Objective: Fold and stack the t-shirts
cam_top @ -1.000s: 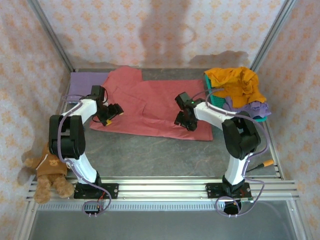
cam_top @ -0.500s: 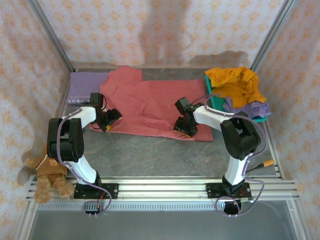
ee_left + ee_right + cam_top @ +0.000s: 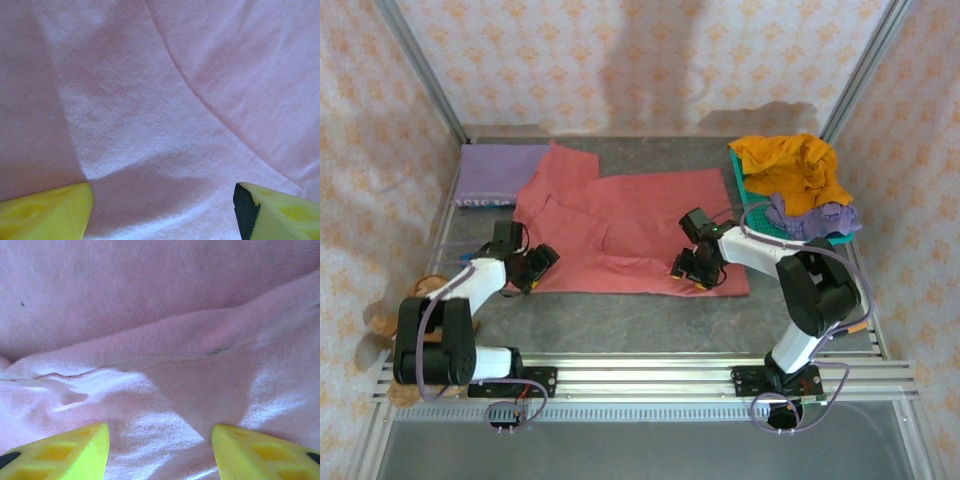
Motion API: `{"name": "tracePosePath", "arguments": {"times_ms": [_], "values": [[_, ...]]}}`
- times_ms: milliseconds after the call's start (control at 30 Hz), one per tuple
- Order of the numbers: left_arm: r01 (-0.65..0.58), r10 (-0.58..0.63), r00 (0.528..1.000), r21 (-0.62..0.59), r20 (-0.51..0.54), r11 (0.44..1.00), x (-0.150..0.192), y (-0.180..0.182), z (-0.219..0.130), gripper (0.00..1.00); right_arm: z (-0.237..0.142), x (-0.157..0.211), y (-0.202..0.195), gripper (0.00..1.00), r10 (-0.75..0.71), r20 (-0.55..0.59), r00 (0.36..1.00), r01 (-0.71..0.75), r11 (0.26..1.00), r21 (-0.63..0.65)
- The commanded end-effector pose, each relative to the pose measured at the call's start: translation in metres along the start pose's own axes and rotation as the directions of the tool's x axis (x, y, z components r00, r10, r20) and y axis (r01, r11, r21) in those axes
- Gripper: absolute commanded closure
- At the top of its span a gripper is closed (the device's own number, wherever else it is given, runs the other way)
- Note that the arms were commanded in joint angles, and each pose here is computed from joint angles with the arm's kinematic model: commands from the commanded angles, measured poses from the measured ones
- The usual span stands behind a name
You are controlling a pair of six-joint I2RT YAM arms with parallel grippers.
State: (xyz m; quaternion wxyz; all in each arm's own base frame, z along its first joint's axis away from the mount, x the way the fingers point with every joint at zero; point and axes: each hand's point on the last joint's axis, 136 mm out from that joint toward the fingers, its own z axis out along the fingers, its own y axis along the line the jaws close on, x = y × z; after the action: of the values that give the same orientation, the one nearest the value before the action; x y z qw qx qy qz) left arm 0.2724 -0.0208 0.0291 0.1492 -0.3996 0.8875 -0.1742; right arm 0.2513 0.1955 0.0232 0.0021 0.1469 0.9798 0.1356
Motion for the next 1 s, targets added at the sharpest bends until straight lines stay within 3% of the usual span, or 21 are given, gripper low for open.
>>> {"name": "tracePosePath", "arguments": {"times_ms": [0, 200, 467, 667, 967], "values": [[0.040, -0.045, 0.998, -0.133, -0.038, 0.990, 0.023, 0.032, -0.016, 0.22, 0.004, 0.034, -0.028, 0.42, 0.001, -0.119, 0.993, 0.009, 0.996, 0.088], [-0.015, 0.015, 1.000, -0.099, -0.002, 0.995, -0.006, -0.001, -0.040, 0.20, -0.021, 0.017, 0.002, 0.41, -0.025, -0.043, 0.999, 0.025, 1.000, -0.006], [-0.082, 0.074, 0.992, -0.083, -0.102, 0.993, -0.031, -0.035, -0.007, 0.21, 0.001, 0.005, 0.017, 0.41, -0.053, -0.071, 0.996, 0.052, 0.999, -0.017], [-0.109, 0.088, 0.985, -0.145, -0.148, 0.983, -0.030, -0.022, 0.016, 0.21, 0.008, 0.004, 0.008, 0.41, -0.057, -0.077, 0.995, 0.059, 0.998, 0.025], [-0.087, 0.040, 0.970, -0.192, -0.238, 0.977, 0.001, 0.009, 0.029, 0.20, 0.016, 0.038, -0.027, 0.41, -0.003, -0.156, 0.988, 0.016, 0.996, 0.083]]}}
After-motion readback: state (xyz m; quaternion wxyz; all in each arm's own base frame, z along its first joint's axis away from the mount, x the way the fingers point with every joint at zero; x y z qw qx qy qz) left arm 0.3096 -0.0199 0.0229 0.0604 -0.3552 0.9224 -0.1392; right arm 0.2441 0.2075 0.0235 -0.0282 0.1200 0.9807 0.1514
